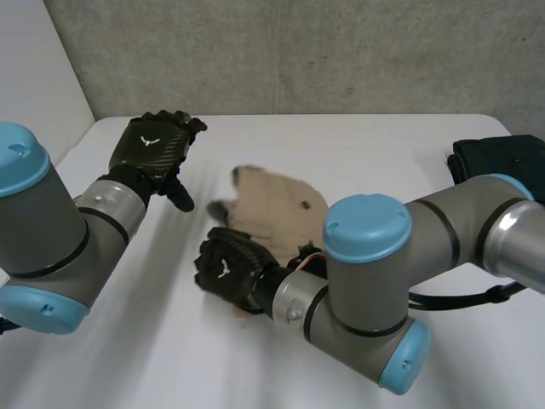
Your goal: Fold the laundry.
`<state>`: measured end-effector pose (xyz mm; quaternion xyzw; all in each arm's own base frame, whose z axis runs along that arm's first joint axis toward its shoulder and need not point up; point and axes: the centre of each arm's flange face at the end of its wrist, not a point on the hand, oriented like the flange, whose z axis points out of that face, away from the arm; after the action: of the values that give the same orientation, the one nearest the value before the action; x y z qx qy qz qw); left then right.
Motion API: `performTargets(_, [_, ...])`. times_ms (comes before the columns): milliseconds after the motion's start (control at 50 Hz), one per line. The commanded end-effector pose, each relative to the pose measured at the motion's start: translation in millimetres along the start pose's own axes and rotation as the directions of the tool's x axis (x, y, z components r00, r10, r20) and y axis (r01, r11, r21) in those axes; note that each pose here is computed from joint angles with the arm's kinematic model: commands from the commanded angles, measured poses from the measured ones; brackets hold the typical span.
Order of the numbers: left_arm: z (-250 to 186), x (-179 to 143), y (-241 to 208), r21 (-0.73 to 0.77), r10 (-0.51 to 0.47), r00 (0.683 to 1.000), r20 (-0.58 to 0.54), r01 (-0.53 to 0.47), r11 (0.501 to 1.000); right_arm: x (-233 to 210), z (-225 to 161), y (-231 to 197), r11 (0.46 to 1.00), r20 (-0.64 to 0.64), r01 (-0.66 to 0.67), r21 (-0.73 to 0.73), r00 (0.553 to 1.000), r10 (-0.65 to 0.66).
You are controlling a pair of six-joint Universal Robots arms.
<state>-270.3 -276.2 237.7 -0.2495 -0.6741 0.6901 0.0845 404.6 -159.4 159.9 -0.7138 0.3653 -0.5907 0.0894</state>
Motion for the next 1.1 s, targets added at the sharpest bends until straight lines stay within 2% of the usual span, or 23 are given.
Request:
performTargets(20, [5,-3,-5,0.023,-0.005,1.0,0.008,0.005,1.0,21,-1,-3,0.957,-0.056,-0.289,0.026,0.955,0.29])
performTargets(40, [6,-2,-5,0.025,-0.008,1.0,0.006,0.008,1.0,36,-6,-7,0.917,-0.089,-0.395,0.046,0.913,0.398])
performTargets(100, [10,0,-13,0.051,-0.044,0.999,-0.002,0.044,0.998,66,-20,-6,0.827,-0.169,-0.556,0.083,0.81,0.561])
performTargets(120, [11,0,-14,0.056,-0.056,0.998,-0.003,0.056,0.997,84,-31,1,0.748,-0.231,-0.655,0.108,0.715,0.66])
performTargets(180, [13,8,-16,0.059,-0.135,0.99,-0.03,0.137,0.989,108,-47,22,0.621,-0.328,-0.771,0.139,0.556,0.763])
performTargets(200, [12,11,-17,0.058,-0.156,0.987,-0.043,0.159,0.986,115,-54,36,0.543,-0.369,-0.828,0.143,0.464,0.805])
performTargets(220, [12,15,-17,0.056,-0.176,0.983,-0.053,0.179,0.982,117,-57,42,0.514,-0.385,-0.847,0.139,0.431,0.816])
performTargets(260, [10,29,-15,0.036,-0.22,0.971,-0.092,0.224,0.974,117,-61,48,0.485,-0.414,-0.867,0.113,0.403,0.816])
performTargets(340, [0,56,-4,-0.054,-0.242,0.959,-0.15,0.237,0.97,104,-58,67,0.466,-0.436,-0.885,0.02,0.412,0.8])
performTargets(400, [-10,75,14,-0.163,-0.247,0.953,-0.177,0.219,0.962,97,-51,79,0.471,-0.441,-0.882,-0.025,0.433,0.786])
performTargets(480, [-19,88,40,-0.282,-0.238,0.959,-0.152,0.189,0.941,90,-41,92,0.455,-0.441,-0.889,-0.043,0.426,0.79])
performTargets(640, [-19,95,68,-0.346,-0.166,0.983,-0.078,0.129,0.929,70,-22,111,0.432,-0.43,-0.894,-0.117,0.438,0.79])
performTargets(700, [-16,96,77,-0.362,-0.134,0.987,-0.083,0.096,0.927,59,-17,121,0.434,-0.427,-0.885,-0.166,0.462,0.777])
performTargets(820, [-10,98,95,-0.389,-0.031,0.993,-0.117,-0.017,0.921,47,-15,132,0.491,-0.44,-0.834,-0.253,0.551,0.709])
performTargets(900, [-7,92,100,-0.404,-0.013,0.993,-0.116,-0.035,0.914,48,-17,134,0.517,-0.456,-0.811,-0.274,0.583,0.672])
performTargets(1000, [-8,95,82,-0.356,-0.03,0.989,-0.144,-0.024,0.934,61,-22,127,0.538,-0.474,-0.809,-0.236,0.58,0.663])
performTargets(1100, [-13,87,15,-0.18,-0.095,0.976,-0.196,0.059,0.982,88,-39,108,0.608,-0.521,-0.783,-0.133,0.577,0.629])
